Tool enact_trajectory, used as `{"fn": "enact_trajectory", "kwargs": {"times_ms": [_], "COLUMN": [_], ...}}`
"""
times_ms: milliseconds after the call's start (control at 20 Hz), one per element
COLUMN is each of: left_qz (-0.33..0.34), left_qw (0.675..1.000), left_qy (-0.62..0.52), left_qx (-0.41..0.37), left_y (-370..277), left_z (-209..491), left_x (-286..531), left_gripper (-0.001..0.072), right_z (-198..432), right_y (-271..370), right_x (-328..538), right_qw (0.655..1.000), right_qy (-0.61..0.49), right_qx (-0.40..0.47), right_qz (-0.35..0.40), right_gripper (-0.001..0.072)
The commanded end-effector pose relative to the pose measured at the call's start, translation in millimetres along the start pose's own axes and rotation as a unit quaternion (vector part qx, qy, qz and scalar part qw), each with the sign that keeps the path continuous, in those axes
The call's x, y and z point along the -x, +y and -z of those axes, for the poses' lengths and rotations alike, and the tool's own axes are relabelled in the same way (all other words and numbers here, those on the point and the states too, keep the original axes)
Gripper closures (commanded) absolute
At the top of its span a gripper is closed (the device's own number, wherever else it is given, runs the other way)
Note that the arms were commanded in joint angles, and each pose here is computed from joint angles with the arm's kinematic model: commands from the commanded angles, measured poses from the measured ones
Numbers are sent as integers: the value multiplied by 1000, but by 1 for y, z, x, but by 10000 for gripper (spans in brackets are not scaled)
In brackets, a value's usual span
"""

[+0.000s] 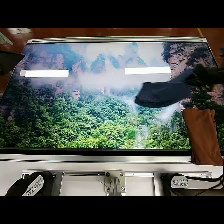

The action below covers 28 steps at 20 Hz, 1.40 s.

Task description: Fold the shirts.

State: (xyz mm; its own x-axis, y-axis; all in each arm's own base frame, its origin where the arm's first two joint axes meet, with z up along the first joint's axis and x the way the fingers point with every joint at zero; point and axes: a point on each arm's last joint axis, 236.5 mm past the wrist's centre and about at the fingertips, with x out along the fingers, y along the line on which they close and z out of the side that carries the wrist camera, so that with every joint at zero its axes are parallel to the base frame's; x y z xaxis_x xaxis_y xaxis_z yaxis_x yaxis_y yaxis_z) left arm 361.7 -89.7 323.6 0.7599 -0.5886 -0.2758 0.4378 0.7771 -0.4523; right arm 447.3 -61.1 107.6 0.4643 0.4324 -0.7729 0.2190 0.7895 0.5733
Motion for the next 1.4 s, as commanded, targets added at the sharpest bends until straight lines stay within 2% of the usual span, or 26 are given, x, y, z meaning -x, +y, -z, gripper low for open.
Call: {"fn": "enact_trajectory", "kwargs": {"times_ms": [0, 250, 450, 600, 750, 850, 1000, 1150, 1350], "left_qz": [1, 5, 15, 21, 29, 31, 32, 31, 31], "left_qw": [1000, 1000, 999, 999, 999, 999, 998, 999, 999], "left_qy": [1, 12, 34, 40, 43, 45, 45, 45, 45], "left_qx": [-1, 0, 0, -2, -5, -5, -6, -5, -5], "left_y": [-1, -3, -7, -11, -17, -19, -19, -19, -19], "left_z": [1, 6, 16, 19, 21, 22, 22, 22, 22], "left_x": [0, 0, 1, -1, -4, -4, -4, -4, -4], "left_gripper": [663, 662, 663, 662, 662, 662, 662, 662, 662], "right_z": [7, 16, 7, -15, -36, -30, 6, 69, 133], "right_y": [-88, -163, -194, -195, -187, -202, -239, -266, -257], "right_x": [91, 153, 181, 179, 161, 163, 185, 192, 169], "right_qw": [989, 963, 939, 932, 937, 932, 913, 899, 886], "right_qy": [-51, -111, -172, -211, -220, -217, -194, -111, -38], "right_qx": [-75, -184, -241, -243, -247, -255, -306, -352, -397], "right_qz": [120, 163, 177, 165, 108, 137, 187, 235, 238], "right_gripper": [651, 651, 651, 651, 651, 650, 650, 650, 650]}}
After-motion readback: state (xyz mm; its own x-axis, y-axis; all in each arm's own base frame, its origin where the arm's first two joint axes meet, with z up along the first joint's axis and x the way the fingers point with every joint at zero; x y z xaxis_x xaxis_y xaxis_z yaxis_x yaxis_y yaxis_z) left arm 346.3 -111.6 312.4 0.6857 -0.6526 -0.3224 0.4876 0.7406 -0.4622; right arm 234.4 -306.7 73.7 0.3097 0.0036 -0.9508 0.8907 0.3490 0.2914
